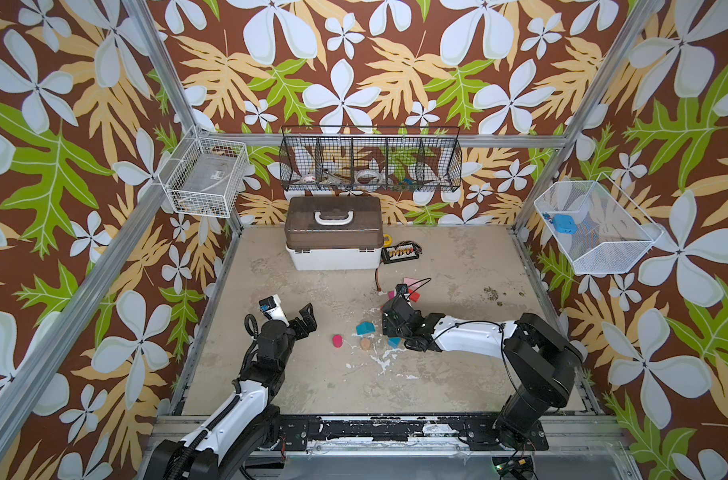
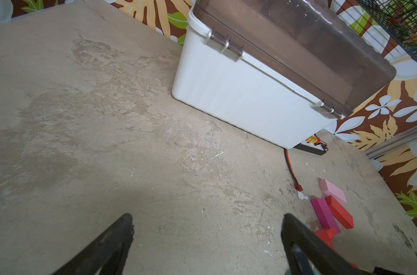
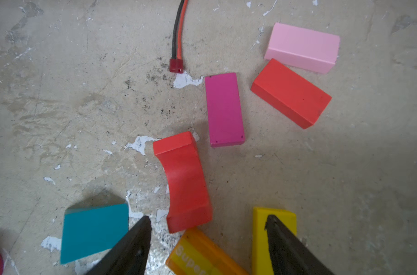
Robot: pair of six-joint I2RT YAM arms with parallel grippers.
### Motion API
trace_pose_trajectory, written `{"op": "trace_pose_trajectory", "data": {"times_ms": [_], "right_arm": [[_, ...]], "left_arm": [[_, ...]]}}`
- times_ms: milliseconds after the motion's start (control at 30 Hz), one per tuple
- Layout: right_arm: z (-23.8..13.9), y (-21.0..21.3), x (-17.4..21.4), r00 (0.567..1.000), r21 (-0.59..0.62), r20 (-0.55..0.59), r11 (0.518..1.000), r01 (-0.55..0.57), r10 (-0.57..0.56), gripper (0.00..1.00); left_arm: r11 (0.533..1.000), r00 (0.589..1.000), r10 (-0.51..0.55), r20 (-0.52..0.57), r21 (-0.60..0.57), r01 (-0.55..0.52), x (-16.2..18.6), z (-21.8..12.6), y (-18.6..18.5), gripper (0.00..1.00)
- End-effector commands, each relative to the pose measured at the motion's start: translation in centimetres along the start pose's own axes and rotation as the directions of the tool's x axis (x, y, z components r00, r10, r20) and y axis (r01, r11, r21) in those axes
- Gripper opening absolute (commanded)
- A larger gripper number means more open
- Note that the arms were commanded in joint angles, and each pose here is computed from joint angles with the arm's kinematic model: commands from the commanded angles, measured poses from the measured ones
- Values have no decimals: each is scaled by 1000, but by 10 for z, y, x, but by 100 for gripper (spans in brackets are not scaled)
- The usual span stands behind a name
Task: Build the wood block tower
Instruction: 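Lower the right gripper onto the red arch block and grasp it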
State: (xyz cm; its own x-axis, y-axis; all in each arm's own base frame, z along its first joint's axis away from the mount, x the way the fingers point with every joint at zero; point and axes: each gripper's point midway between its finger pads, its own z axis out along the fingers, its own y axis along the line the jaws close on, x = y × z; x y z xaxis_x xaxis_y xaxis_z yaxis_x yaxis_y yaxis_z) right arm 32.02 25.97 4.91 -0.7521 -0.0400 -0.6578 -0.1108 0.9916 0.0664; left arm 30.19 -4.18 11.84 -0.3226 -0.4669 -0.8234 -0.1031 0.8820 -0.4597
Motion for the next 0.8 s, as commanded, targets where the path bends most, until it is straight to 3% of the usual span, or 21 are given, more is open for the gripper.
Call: {"op": "trace_pose_trajectory", "data": {"times_ms": [0, 567, 767], "right_arm": [[5, -8, 1, 1000, 57, -2, 998, 26, -26, 77], [8, -68, -4, 999, 149, 2, 988, -36, 36, 70], [-4, -53, -18, 999, 50, 33, 998, -42, 40, 67]], "left_arm": [[1000, 1000, 10, 27, 20, -10, -9, 0, -6, 98], [1000, 1000, 9, 28, 16, -10, -9, 1, -6, 98], [1000, 1000, 11, 22, 22, -12, -8, 1, -7, 98]]}}
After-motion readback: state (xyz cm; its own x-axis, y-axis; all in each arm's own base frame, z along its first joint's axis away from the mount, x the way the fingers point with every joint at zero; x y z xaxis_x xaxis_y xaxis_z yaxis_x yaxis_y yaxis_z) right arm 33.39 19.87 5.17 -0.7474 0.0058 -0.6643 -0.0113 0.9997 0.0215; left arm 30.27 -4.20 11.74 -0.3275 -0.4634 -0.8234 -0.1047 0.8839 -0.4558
